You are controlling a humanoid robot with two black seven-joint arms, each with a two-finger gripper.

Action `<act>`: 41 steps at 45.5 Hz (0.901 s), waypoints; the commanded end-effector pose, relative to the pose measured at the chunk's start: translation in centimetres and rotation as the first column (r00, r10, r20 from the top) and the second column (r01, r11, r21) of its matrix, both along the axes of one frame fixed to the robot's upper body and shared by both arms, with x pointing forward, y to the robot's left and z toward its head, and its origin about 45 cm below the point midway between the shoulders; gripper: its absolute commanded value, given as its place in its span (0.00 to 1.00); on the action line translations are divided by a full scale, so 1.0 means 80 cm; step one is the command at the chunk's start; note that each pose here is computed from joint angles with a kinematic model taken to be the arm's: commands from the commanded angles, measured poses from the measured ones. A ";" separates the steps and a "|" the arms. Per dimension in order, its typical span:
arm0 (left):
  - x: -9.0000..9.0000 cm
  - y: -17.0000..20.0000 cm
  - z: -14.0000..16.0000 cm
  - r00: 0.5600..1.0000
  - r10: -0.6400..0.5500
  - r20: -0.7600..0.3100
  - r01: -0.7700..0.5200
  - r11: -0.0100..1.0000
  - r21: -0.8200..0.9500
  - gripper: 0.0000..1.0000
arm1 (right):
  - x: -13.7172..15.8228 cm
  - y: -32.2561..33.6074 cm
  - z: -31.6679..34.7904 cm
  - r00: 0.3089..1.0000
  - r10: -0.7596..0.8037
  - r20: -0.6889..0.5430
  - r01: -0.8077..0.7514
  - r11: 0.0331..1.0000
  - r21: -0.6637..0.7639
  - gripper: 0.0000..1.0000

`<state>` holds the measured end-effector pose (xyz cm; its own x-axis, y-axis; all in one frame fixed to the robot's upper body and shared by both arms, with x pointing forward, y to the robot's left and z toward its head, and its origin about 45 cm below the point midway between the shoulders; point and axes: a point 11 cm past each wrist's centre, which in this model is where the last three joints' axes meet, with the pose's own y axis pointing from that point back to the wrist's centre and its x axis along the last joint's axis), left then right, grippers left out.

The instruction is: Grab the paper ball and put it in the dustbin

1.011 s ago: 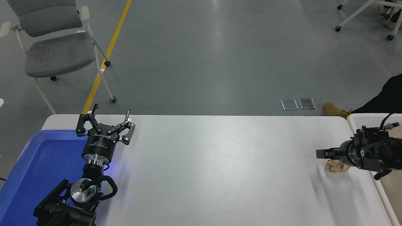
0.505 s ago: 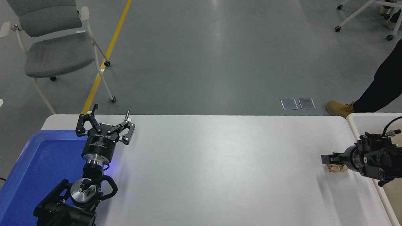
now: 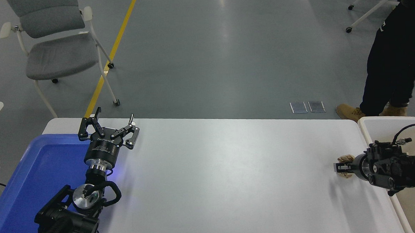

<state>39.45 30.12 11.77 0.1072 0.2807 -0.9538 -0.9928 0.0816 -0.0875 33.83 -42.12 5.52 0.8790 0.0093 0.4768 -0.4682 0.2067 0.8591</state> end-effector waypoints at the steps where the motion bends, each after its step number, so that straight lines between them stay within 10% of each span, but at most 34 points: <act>1: 0.000 0.000 0.000 1.000 0.000 0.000 0.000 1.000 0.000 0.99 | -0.002 0.002 -0.002 1.000 0.001 -0.004 -0.001 1.000 0.005 0.00; 41: 0.000 0.000 0.000 1.000 0.000 0.001 0.000 1.000 0.000 0.99 | 0.036 -0.068 0.203 0.996 -0.059 0.069 0.053 0.996 0.077 0.00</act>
